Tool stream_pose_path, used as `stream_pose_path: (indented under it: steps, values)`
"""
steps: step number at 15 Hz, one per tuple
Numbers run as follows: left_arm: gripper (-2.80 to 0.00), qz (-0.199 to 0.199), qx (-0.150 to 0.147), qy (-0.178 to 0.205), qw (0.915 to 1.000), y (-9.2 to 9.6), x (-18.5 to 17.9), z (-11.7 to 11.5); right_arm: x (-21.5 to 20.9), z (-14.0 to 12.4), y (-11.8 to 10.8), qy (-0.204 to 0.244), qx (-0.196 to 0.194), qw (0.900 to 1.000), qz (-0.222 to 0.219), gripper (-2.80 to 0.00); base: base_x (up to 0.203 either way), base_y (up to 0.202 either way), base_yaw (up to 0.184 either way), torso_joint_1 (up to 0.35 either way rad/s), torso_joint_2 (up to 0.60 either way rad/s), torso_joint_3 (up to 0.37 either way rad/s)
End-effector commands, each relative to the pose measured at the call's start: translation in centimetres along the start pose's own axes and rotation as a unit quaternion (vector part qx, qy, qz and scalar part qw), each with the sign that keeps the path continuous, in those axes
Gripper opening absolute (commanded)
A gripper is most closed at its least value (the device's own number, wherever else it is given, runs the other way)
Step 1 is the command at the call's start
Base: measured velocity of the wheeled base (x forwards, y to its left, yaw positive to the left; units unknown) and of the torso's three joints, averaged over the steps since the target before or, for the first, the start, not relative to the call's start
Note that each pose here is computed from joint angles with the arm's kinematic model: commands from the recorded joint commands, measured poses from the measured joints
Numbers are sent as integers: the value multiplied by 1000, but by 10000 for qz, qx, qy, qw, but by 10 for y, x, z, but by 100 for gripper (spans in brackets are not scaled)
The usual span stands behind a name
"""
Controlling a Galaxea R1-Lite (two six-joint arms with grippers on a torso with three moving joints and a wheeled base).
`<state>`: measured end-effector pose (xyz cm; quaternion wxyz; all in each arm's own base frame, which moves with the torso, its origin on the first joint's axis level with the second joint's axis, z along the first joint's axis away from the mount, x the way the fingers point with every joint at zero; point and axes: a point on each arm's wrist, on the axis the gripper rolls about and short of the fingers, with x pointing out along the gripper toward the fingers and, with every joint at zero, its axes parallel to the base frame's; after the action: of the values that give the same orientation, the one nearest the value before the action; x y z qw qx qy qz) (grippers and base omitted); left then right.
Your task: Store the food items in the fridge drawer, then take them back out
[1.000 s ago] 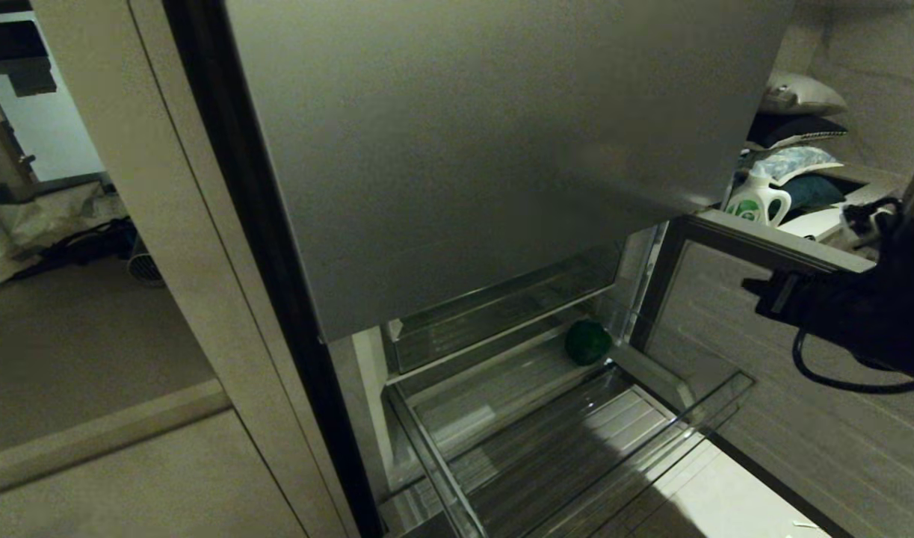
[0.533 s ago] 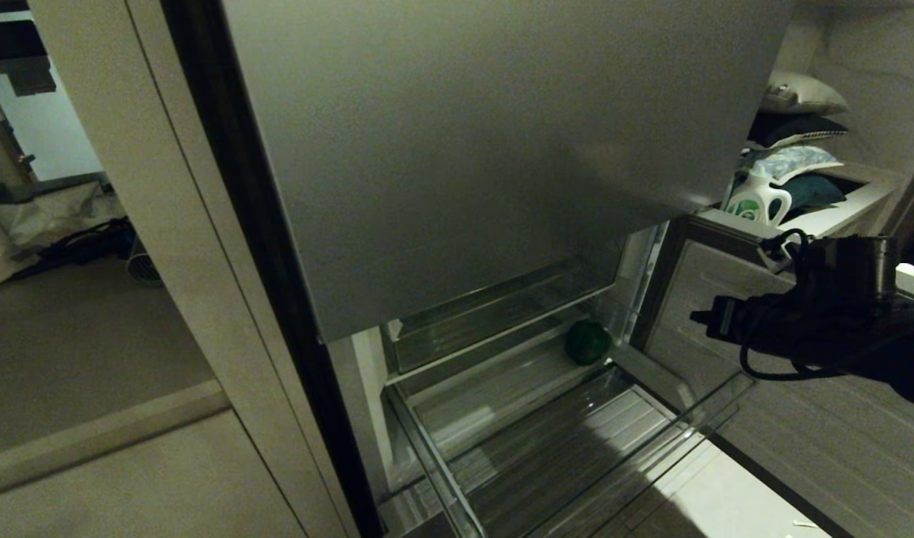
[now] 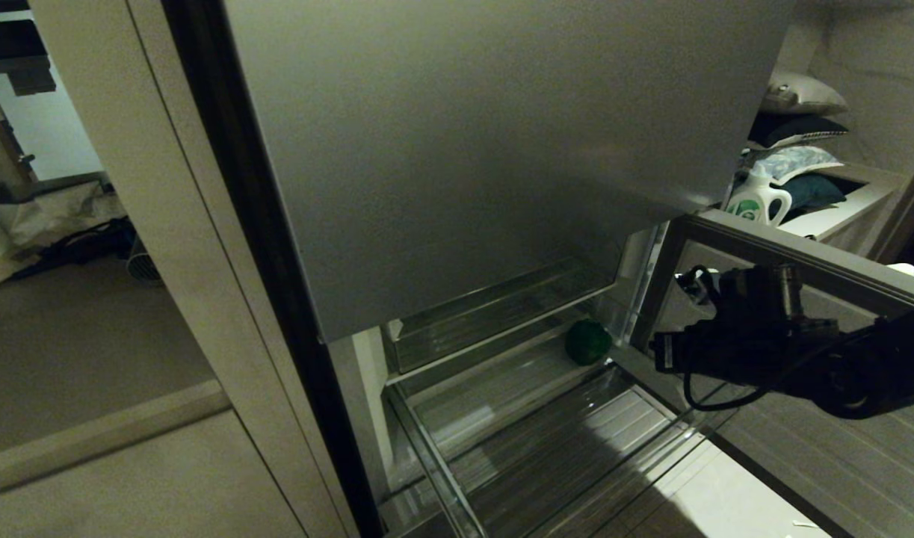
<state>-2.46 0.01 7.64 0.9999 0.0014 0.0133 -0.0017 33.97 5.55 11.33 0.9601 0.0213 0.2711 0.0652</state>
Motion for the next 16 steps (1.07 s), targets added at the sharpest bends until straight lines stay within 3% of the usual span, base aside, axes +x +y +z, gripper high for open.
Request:
stream_pose_path:
  steps: [1, 11, 16]
  values:
    - [-280, 5, 1, 5, 10000, 0, 0, 0, 28, -15, 5, 272, -230, 9994, -11, -280, 0, 0, 0, 0, 0, 0]
    - [-280, 2, 1, 5, 10000, 0, 0, 0, 77, 11, 0, -386, -278, 9989, -54, -280, 0, 0, 0, 0, 0, 0]
    - [-280, 2, 2, 5, 10000, 0, 0, 0, 90, 17, 0, -505, -413, 9979, -56, -280, 0, 0, 0, 0, 0, 0]
